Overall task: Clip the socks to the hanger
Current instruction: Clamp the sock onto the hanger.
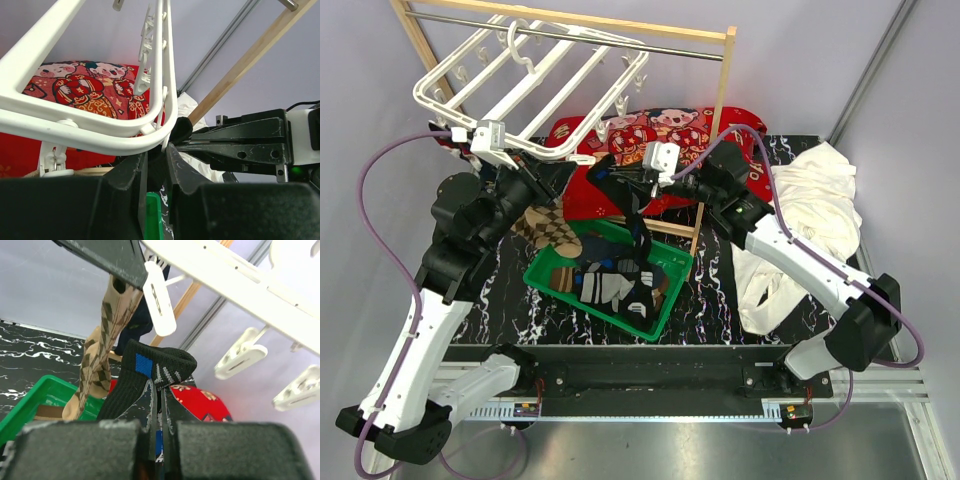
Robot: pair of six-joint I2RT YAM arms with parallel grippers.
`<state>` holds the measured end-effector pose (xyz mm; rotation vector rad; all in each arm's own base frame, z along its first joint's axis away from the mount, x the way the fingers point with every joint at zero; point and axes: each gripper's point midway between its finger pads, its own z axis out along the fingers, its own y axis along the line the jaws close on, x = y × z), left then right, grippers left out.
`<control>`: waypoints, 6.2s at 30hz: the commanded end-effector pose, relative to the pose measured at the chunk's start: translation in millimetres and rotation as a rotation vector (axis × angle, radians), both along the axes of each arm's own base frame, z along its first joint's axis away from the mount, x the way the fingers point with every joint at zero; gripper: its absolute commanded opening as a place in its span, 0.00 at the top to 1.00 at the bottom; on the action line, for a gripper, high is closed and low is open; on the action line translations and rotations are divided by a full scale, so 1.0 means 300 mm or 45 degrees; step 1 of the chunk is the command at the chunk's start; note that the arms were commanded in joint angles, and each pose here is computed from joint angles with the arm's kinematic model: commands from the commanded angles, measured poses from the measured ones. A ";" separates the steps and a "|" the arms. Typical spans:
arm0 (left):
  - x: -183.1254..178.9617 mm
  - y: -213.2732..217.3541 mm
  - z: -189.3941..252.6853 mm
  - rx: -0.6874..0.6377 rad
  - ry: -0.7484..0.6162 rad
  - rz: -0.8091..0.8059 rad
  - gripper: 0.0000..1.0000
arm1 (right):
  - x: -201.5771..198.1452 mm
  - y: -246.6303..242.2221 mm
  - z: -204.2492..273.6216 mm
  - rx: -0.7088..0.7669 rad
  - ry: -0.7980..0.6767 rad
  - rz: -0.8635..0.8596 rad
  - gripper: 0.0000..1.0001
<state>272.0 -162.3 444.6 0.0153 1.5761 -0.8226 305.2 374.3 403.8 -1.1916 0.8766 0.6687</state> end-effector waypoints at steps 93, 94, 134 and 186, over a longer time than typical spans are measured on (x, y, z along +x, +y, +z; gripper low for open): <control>-0.036 0.033 0.101 0.014 -0.123 0.027 1.00 | -0.020 0.002 0.173 -0.078 -0.226 0.205 1.00; -0.036 0.032 0.102 0.015 -0.124 0.025 1.00 | -0.022 0.005 0.178 -0.076 -0.232 0.217 1.00; -0.042 0.023 0.098 0.043 -0.105 -0.001 1.00 | -0.083 0.017 0.254 -0.061 -0.328 0.352 1.00; -0.052 0.072 0.113 0.021 -0.117 0.090 0.10 | 0.011 0.067 0.208 0.083 -0.107 0.165 0.48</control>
